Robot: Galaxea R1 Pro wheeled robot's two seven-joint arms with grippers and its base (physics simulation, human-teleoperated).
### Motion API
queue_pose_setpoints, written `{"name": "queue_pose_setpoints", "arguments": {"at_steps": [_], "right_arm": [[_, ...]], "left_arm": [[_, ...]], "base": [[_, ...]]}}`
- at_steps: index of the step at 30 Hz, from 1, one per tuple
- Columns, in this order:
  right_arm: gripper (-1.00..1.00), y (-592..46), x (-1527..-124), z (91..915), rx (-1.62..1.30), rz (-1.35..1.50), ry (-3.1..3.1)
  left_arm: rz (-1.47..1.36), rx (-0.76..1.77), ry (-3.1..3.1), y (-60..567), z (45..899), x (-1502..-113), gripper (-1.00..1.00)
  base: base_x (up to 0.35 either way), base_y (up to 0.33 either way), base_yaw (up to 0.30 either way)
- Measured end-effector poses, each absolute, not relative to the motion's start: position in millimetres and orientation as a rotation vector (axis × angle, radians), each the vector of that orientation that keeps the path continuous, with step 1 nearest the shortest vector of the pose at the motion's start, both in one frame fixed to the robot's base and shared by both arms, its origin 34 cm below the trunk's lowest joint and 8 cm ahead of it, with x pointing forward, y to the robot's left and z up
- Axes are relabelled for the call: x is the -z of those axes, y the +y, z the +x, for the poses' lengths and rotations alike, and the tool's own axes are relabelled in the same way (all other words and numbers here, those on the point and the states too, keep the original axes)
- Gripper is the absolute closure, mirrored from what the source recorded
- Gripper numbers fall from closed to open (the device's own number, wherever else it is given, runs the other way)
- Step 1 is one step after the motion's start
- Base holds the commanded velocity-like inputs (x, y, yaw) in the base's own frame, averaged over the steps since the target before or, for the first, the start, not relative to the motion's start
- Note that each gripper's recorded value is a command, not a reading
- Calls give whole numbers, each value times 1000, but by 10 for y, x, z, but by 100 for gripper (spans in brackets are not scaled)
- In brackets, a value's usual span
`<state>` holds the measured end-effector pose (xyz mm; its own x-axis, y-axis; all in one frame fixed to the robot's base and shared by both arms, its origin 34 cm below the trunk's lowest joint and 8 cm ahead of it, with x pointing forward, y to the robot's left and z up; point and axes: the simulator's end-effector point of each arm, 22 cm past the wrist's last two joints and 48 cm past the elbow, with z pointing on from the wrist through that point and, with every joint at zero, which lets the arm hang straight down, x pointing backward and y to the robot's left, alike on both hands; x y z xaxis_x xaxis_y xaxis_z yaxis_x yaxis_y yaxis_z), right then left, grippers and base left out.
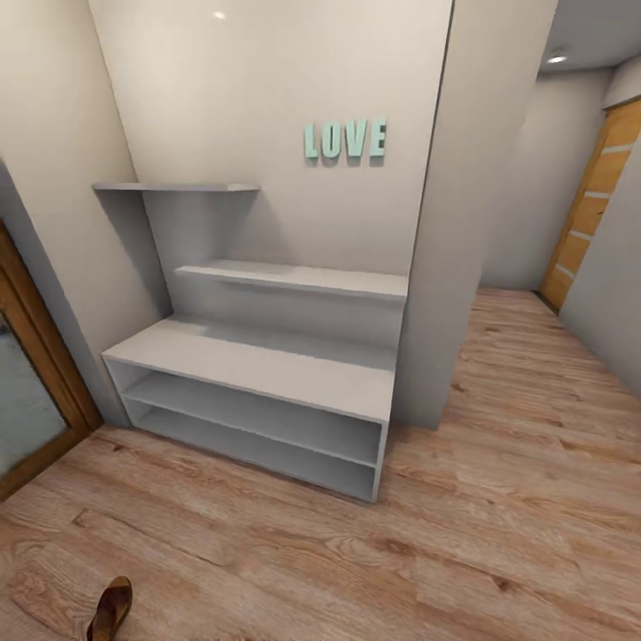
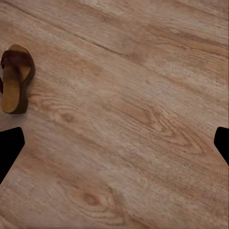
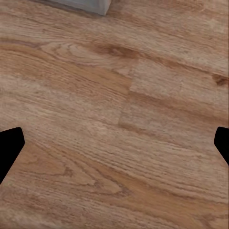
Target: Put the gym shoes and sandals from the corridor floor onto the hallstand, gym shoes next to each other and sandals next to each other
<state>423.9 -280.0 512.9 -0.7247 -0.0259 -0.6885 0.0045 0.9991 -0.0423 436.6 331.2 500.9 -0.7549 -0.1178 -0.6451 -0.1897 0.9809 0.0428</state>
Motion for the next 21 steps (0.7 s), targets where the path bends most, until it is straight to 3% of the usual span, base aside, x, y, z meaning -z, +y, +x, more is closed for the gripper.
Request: {"name": "queue_pose_setpoints", "arguments": {"at_steps": [21], "right_arm": [[-100, -2799, -4716, 4169, 52, -17, 2395]], "left_arm": [[-221, -147, 2445, 3336, 4294, -4598, -100]], "base": [[0, 0, 274]]}}
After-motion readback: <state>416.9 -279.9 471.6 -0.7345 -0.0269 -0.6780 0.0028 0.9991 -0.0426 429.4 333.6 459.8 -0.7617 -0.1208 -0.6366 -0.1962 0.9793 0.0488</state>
